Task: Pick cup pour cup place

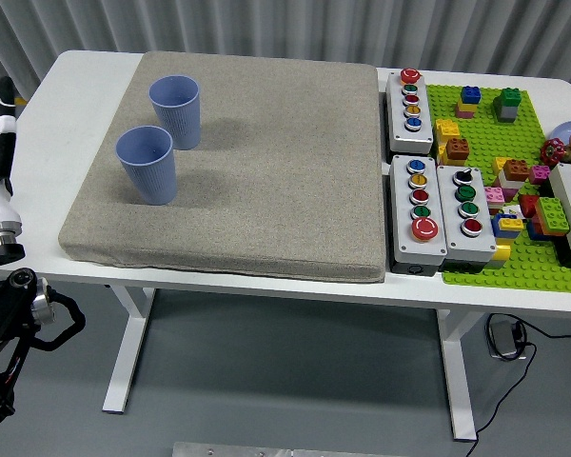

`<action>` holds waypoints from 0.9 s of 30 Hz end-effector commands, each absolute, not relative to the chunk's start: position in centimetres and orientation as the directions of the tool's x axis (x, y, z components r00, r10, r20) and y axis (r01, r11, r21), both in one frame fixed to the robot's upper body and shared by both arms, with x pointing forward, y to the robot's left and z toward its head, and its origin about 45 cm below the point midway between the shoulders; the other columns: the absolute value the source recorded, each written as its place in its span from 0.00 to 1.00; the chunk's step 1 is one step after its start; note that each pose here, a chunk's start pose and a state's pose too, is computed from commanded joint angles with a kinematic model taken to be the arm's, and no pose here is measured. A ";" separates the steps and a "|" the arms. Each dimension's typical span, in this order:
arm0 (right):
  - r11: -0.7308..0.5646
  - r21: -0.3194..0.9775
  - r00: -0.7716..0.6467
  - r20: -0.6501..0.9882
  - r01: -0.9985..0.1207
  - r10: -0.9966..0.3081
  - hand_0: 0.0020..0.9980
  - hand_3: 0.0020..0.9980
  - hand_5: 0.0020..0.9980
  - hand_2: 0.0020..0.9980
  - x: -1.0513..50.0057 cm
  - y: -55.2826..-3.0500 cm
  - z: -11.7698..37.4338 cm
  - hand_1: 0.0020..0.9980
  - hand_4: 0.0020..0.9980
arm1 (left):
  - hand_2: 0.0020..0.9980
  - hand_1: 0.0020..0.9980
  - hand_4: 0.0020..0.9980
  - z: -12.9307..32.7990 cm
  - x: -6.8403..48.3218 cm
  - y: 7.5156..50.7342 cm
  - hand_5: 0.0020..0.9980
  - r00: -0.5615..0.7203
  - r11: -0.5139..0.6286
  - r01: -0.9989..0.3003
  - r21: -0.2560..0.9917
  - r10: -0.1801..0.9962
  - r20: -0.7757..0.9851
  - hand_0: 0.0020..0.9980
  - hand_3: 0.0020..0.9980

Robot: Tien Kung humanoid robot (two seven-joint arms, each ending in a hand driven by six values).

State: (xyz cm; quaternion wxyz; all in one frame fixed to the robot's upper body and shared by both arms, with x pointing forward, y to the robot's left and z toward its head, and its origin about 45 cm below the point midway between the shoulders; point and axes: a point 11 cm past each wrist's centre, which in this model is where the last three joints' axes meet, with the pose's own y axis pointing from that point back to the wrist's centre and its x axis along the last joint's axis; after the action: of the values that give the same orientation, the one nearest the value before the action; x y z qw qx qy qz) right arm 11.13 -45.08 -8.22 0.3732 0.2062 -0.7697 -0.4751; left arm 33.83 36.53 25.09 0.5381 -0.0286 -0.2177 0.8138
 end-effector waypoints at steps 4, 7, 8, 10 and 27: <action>0.463 0.885 -0.636 0.378 0.037 -0.673 0.67 0.57 0.09 0.56 11.2 -45.1 -8.2 0.59 0.00 | 1.00 0.89 0.96 24.7 33.5 36.4 0.38 -0.400 -0.304 -0.878 -0.370 0.890 0.220 0.87 1.00; 0.463 0.885 -0.632 0.380 0.037 -0.676 0.67 0.57 0.09 0.56 11.2 -45.1 -8.2 0.59 0.00 | 1.00 0.89 0.96 24.1 33.0 36.3 0.38 -0.380 -0.286 -0.892 -0.349 0.893 0.239 0.87 1.00; 0.464 0.885 -0.630 0.381 0.037 -0.677 0.67 0.57 0.09 0.56 11.1 -45.1 -8.2 0.59 0.00 | 1.00 0.89 0.96 23.9 32.8 36.3 0.38 -0.373 -0.280 -0.897 -0.342 0.895 0.245 0.87 1.00; 0.464 0.885 -0.628 0.382 0.038 -0.678 0.67 0.57 0.09 0.56 11.1 -45.1 -8.2 0.59 0.00 | 1.00 0.90 0.96 23.4 32.4 36.1 0.36 -0.358 -0.266 -0.906 -0.329 0.896 0.262 0.88 1.00; 0.462 0.886 -0.620 0.383 0.037 -0.685 0.67 0.57 0.09 0.56 11.0 -45.2 -8.2 0.60 0.00 | 1.00 0.90 0.95 19.3 30.1 34.6 0.37 -0.282 -0.229 -0.951 -0.207 0.917 0.282 0.88 1.00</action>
State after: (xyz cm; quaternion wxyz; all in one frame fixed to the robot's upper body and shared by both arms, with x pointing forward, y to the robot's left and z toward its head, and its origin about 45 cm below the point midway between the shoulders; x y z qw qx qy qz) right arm 10.99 -45.16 -8.24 0.3813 0.2117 -0.7654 -0.4733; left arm 30.14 34.64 19.32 0.5970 0.0500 -0.1705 0.7823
